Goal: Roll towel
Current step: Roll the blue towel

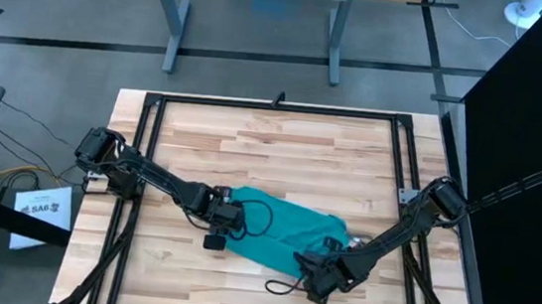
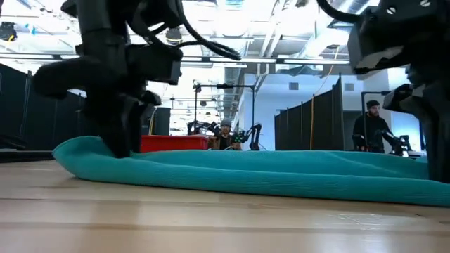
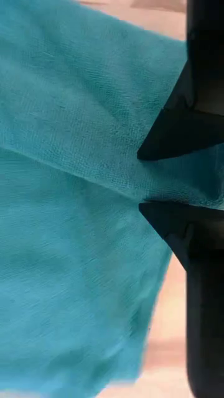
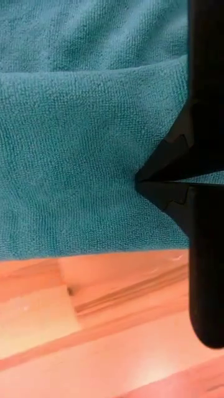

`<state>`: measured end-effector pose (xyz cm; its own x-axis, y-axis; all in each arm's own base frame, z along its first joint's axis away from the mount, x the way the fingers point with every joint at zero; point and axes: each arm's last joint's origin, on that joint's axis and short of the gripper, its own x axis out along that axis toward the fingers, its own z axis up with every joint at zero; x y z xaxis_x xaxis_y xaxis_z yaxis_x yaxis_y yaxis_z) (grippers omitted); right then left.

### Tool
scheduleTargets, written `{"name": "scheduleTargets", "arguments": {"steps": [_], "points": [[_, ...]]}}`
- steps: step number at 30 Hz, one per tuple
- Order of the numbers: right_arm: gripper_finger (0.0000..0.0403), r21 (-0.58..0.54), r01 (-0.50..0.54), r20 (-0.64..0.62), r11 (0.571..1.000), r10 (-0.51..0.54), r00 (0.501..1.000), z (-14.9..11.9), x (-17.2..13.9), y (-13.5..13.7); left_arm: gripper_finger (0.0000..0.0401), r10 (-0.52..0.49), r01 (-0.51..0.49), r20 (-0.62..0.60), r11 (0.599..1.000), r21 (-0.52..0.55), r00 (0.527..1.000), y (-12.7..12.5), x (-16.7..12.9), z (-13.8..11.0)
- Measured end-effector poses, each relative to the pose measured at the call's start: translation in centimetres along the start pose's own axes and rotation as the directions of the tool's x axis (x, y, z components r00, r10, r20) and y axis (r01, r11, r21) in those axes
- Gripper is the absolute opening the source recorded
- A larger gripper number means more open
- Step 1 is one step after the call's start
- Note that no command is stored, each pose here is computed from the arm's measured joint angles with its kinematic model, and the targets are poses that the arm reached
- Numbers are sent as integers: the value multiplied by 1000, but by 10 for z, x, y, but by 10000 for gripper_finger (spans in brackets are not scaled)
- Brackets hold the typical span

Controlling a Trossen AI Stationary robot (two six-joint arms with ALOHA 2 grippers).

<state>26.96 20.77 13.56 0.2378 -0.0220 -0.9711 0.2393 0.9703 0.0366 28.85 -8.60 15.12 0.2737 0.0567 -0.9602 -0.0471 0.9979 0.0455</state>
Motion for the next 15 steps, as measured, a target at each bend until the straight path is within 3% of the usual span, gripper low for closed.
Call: {"name": "scheduleTargets", "arguments": {"steps": [7,15], "points": [[0,-117,27,-30,993,-31,999,-13,-2,4,108,-6,9,21,982,-187,1000,-19,-3,-6],[0,-188,16,-38,982,-23,999,-35,-6,18,107,7,-3,16,965,-262,1000,-44,-8,-19]]}}
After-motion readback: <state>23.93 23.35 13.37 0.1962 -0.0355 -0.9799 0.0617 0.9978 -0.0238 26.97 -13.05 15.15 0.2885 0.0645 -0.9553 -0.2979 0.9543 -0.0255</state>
